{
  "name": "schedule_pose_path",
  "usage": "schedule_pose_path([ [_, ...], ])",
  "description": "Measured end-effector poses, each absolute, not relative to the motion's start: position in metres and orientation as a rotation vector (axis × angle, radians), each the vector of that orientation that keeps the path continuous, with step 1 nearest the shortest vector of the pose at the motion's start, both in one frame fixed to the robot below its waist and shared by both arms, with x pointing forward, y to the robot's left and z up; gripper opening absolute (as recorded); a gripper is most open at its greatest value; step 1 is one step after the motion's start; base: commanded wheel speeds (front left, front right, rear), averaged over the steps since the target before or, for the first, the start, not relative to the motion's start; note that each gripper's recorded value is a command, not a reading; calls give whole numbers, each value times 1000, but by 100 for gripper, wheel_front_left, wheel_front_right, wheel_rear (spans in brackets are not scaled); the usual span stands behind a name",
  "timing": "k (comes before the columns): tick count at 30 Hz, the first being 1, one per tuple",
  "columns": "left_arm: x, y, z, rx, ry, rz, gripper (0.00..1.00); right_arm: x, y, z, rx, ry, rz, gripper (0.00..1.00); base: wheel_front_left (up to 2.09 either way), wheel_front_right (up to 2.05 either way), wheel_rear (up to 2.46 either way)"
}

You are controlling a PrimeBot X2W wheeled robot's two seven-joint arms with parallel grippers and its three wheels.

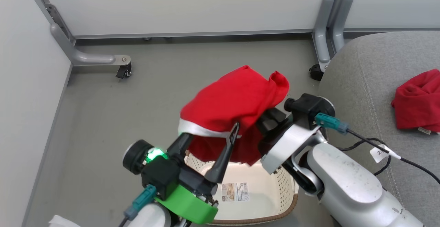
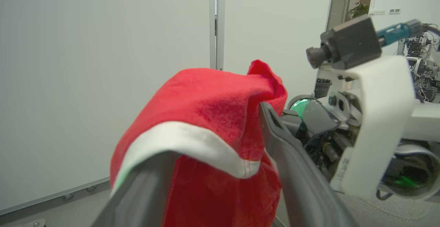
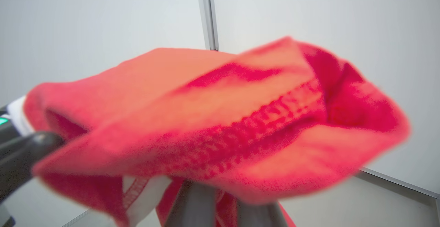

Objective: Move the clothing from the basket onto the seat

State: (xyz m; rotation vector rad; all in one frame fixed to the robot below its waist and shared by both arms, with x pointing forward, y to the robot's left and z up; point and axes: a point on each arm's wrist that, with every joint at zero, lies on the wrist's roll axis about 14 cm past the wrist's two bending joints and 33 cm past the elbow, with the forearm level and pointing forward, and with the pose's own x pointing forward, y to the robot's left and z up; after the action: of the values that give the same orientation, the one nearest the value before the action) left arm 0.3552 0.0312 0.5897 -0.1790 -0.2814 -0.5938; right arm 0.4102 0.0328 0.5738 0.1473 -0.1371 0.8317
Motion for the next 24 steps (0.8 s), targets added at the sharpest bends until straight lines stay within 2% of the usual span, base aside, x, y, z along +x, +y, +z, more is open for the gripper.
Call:
schedule_pose_path([
  [11,327,0,528,-125,-53,-735,100,435,-18,561,152,-112,654,0,0,0,0],
  [24,325,-22,518,-108,-21,-831,100,435,-78,538,150,-63,476,0,0,0,0],
])
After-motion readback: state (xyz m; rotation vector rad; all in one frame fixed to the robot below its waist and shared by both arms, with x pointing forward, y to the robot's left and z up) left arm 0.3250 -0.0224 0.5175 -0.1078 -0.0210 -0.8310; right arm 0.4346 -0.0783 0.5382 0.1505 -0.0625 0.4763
